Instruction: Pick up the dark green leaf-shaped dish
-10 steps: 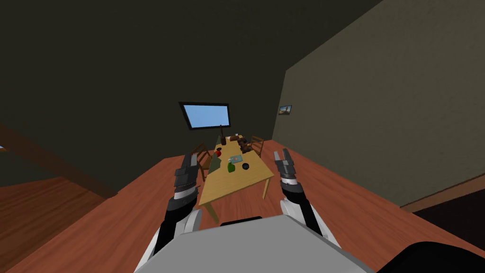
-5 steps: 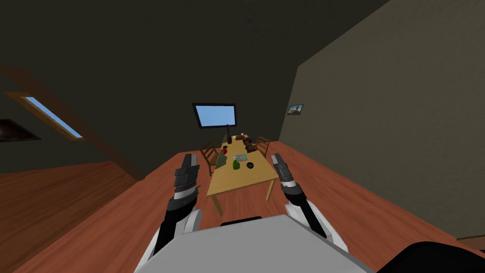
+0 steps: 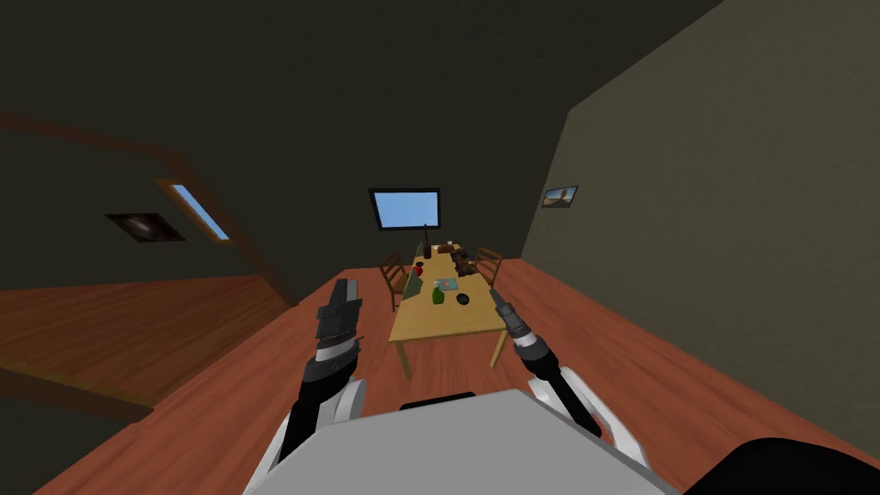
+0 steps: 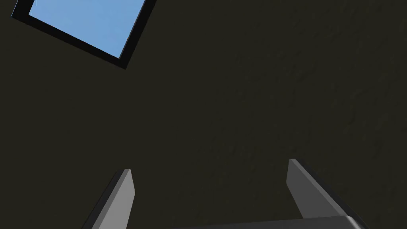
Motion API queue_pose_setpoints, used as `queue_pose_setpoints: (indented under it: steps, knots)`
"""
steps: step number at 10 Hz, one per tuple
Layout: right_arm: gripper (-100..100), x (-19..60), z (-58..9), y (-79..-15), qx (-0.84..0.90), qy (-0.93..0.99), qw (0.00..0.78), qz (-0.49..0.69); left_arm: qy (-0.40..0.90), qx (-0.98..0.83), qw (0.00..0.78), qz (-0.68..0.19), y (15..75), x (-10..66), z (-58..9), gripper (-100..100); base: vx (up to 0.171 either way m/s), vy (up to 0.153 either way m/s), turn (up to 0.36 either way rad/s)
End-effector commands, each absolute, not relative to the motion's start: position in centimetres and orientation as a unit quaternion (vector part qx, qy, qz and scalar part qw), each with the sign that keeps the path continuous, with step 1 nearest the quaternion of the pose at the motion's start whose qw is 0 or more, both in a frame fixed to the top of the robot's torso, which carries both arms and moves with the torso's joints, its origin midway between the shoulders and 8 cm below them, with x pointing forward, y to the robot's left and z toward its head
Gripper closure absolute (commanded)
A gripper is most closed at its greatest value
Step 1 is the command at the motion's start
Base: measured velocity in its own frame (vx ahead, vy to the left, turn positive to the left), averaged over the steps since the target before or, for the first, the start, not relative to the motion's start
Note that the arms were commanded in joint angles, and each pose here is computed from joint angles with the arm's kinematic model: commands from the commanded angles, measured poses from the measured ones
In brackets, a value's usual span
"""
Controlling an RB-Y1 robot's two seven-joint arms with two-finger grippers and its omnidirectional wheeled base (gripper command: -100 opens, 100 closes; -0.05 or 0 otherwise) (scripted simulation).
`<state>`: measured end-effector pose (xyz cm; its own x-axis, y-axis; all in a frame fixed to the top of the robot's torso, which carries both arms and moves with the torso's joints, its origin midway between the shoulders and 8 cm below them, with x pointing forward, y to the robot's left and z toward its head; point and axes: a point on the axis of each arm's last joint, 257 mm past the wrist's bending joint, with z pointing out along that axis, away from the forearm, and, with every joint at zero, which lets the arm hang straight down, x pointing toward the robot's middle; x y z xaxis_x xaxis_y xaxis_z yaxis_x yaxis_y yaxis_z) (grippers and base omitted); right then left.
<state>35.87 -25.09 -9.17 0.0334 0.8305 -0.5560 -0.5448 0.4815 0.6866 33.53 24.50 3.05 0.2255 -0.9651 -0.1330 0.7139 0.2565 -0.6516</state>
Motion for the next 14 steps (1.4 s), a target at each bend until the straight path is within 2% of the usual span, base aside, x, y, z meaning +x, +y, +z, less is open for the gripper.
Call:
queue_pose_setpoints:
  steps: [1,9,14]
  knots:
    - [-100,36.1,-11.9,-25.4,0.116,0.539,0.7,0.455,0.267,-0.236,0.746,-0.562,24.5,33.5,3.0,0,-0.064,0.024,0.199]
    - [-100,35.4,-21.8,-27.5,0.009,0.672,0.658,0.341,0.267,-0.236,0.746,-0.562,24.5,33.5,3.0,0,-0.033,0.019,0.224]
    - [-100,33.8,-29.5,-31.5,-0.064,0.755,0.603,0.249,0.267,-0.236,0.746,-0.562,24.5,33.5,3.0,0,-0.016,0.024,0.257]
